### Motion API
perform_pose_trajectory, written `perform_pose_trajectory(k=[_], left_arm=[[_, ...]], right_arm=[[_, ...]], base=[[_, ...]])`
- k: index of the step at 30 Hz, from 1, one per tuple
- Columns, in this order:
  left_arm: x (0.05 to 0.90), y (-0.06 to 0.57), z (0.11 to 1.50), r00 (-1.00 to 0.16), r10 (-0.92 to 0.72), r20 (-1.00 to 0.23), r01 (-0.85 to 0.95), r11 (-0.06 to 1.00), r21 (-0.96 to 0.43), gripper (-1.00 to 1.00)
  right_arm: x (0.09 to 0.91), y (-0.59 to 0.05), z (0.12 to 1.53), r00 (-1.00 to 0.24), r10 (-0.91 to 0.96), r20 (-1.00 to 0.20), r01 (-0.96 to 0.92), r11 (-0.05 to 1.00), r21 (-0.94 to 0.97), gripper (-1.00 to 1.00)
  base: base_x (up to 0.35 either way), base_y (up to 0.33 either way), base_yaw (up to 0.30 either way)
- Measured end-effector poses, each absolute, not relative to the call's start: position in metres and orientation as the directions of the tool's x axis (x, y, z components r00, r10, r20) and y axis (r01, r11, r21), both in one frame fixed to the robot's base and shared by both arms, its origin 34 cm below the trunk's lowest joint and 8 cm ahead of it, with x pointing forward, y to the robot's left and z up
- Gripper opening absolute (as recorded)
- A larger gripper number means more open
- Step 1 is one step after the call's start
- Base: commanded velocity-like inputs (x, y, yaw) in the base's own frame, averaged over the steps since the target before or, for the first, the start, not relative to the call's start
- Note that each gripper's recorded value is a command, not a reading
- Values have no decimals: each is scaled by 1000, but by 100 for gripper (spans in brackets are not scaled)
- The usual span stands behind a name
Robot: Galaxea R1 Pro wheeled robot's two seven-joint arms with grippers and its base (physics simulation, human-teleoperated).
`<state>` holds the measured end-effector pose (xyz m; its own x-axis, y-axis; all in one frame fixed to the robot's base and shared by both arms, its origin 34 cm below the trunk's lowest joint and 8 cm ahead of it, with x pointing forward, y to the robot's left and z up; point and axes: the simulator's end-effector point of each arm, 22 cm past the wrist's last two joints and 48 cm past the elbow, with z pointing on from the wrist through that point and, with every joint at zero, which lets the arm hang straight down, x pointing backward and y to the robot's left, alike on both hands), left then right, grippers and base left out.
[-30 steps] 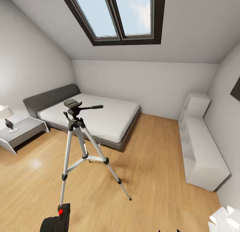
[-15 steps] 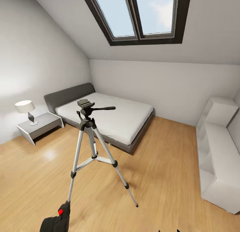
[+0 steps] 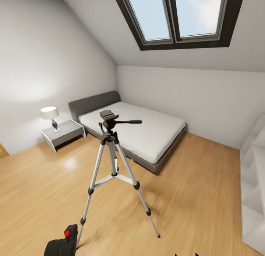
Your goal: Attach the digital camera to the camera tripod in the bedroom.
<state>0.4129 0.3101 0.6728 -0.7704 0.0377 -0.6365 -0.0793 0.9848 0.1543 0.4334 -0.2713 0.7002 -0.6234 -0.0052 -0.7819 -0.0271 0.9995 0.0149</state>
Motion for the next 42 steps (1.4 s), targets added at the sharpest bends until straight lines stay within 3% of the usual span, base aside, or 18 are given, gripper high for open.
perform_pose_trajectory(k=[17,26,42], left_arm=[[413,310,673,-771,38,-636,-79,985,154,-100],[413,310,673,-770,37,-637,-80,985,154,-100],[421,310,680,-755,38,-655,-83,985,152,-100]], right_arm=[[434,-271,700,-624,-5,-782,-27,1000,15,100],[434,-271,701,-622,-5,-783,-28,999,16,100],[441,-268,708,-603,-3,-797,-29,999,18,100]], base=[[16,-20,288],[44,-167,278],[35,-31,32]])
